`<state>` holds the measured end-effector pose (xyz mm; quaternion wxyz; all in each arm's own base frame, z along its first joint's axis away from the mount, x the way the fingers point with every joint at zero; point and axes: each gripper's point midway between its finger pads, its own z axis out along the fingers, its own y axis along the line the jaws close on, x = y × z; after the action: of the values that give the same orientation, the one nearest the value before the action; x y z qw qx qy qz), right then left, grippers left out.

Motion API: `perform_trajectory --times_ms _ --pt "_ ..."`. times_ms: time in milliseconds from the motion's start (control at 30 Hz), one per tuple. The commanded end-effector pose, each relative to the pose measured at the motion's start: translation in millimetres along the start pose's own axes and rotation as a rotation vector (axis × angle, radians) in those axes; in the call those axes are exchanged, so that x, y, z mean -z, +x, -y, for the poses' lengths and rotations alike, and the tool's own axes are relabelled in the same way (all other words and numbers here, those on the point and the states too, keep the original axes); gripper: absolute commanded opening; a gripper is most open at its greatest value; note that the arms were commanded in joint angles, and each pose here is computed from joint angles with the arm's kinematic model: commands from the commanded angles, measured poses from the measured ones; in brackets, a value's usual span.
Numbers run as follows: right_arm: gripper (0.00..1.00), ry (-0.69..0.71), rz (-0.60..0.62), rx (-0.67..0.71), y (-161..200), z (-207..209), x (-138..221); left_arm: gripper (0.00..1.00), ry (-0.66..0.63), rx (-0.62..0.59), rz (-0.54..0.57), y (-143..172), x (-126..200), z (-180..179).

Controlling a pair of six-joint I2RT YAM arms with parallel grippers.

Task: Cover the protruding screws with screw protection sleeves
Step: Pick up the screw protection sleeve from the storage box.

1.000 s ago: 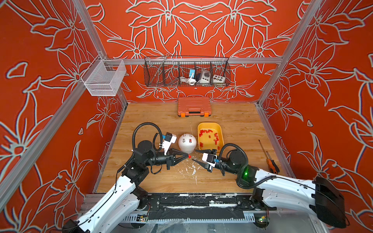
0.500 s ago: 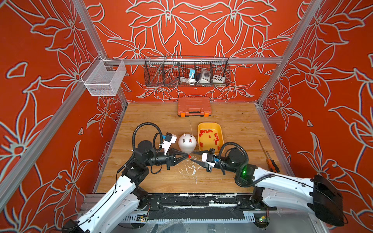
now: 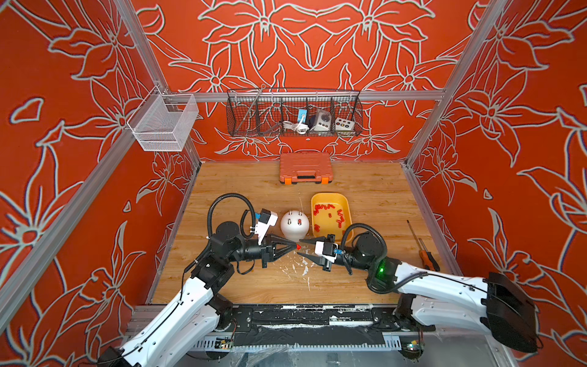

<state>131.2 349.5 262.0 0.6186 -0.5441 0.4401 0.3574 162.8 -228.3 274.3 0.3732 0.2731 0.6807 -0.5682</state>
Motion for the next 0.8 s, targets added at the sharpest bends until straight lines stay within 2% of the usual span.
perform_trajectory --times_ms 0,67,267,367,467,767 --pt "0.34 0.011 0.083 0.029 -30.0 7.4 -2.7 0.00 0.025 -0.043 0.019 -7.3 1.4 7.2" --pt "0.27 0.011 0.083 0.028 -30.4 8.0 -3.4 0.00 0.026 -0.044 0.019 -7.0 1.7 7.6" --pt "0.20 0.003 0.081 0.030 -30.2 6.9 -4.4 0.00 0.023 -0.043 0.021 -6.4 1.8 6.8" --pt "0.12 -0.005 0.082 0.029 -30.5 5.4 -4.8 0.00 0.024 -0.044 0.023 -6.6 1.8 6.9" --pt "0.08 -0.007 0.081 0.032 -30.5 4.9 -4.4 0.00 0.016 -0.047 0.026 -6.8 2.3 6.0" --pt "0.09 -0.037 0.080 0.030 -29.8 -1.1 -5.1 0.00 -0.010 -0.050 0.037 -7.7 4.0 3.7"
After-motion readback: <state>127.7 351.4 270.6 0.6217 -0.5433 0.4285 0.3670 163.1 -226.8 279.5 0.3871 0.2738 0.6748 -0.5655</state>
